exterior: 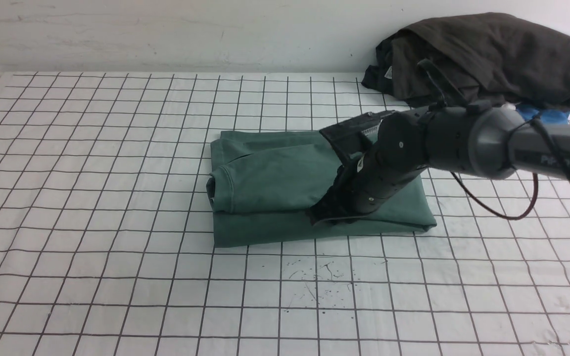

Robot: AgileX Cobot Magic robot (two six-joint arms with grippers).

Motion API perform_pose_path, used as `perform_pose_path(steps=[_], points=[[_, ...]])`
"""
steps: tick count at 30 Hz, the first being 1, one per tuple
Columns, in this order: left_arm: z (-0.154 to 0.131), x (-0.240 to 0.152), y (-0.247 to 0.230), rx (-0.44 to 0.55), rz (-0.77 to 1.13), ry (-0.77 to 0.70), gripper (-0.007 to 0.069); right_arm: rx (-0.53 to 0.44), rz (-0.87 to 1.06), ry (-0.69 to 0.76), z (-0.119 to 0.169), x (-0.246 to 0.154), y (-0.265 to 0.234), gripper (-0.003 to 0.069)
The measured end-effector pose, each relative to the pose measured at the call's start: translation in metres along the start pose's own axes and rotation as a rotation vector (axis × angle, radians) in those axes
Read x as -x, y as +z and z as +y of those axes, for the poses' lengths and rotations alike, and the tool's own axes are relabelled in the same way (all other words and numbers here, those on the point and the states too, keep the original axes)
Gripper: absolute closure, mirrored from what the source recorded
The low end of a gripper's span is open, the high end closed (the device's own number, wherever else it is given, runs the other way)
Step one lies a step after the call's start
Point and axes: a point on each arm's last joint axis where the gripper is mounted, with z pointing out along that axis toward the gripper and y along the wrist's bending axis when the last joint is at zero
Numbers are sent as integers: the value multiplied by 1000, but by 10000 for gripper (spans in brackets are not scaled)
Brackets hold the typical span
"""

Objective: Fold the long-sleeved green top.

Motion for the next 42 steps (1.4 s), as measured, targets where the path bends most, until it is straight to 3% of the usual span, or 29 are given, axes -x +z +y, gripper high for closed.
perform_pose_path(steps=[1,7,11,15,21,26,32,42], points=[[0,0,0,0,0,0,633,0,-5,0,0,1,-3,670],[0,0,0,2,-2,0,633,-146,-268,-149,-2,25,-157,670],[0,0,0,2,-2,0,633,-275,-310,-170,-5,1,-252,670],[0,0,0,3,-2,1,633,-314,-273,-95,-4,-40,-296,670],[0,0,0,3,-2,6,633,-229,-356,-32,9,-112,-296,670],[0,0,0,3,-2,6,633,-127,-642,0,22,-184,-264,670],[0,0,0,3,-2,6,633,-73,-858,54,28,-243,-234,670],[0,0,0,3,-2,6,633,-68,-794,68,29,-295,-190,670]])
